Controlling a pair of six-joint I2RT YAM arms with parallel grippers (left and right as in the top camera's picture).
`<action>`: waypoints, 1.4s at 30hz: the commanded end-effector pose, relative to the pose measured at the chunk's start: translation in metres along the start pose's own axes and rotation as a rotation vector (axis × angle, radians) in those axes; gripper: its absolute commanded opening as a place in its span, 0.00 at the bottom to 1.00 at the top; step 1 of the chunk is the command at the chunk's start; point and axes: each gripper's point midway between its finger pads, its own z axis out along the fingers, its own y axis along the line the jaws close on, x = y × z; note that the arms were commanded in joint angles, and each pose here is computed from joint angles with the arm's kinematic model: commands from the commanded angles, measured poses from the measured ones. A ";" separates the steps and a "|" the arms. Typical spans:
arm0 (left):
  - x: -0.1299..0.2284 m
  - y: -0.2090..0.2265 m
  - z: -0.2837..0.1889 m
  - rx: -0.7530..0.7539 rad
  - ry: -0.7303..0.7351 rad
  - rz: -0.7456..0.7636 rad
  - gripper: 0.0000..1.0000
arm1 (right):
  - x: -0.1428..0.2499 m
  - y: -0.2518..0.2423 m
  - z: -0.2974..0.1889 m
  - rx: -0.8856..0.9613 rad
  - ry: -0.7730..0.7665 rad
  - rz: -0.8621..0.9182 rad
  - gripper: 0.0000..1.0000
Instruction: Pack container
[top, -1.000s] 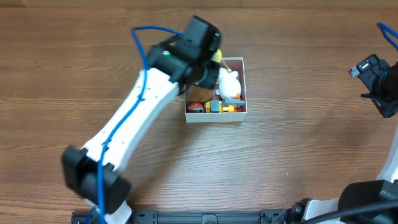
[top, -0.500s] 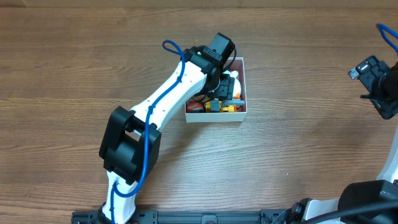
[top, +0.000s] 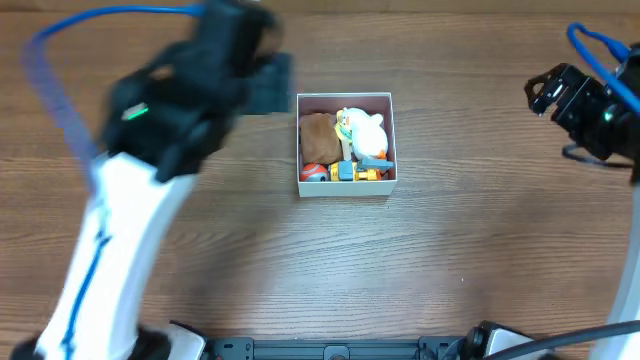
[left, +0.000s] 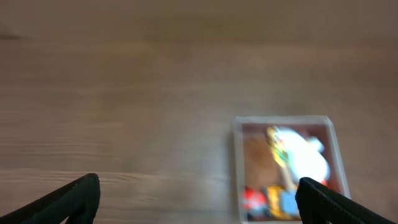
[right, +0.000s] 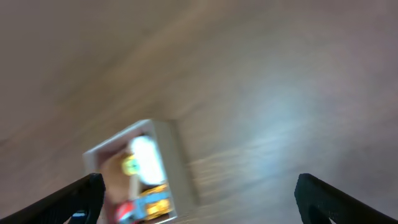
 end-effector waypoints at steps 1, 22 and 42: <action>-0.020 0.064 -0.045 -0.128 -0.134 -0.076 1.00 | 0.012 0.052 -0.058 -0.150 -0.118 -0.152 1.00; -0.020 0.088 -0.048 -0.179 -0.133 -0.118 1.00 | 0.023 0.064 -0.082 -0.179 -0.159 -0.186 1.00; -0.020 0.088 -0.048 -0.179 -0.133 -0.118 1.00 | 0.095 0.033 -0.080 -0.211 -0.467 -0.418 1.00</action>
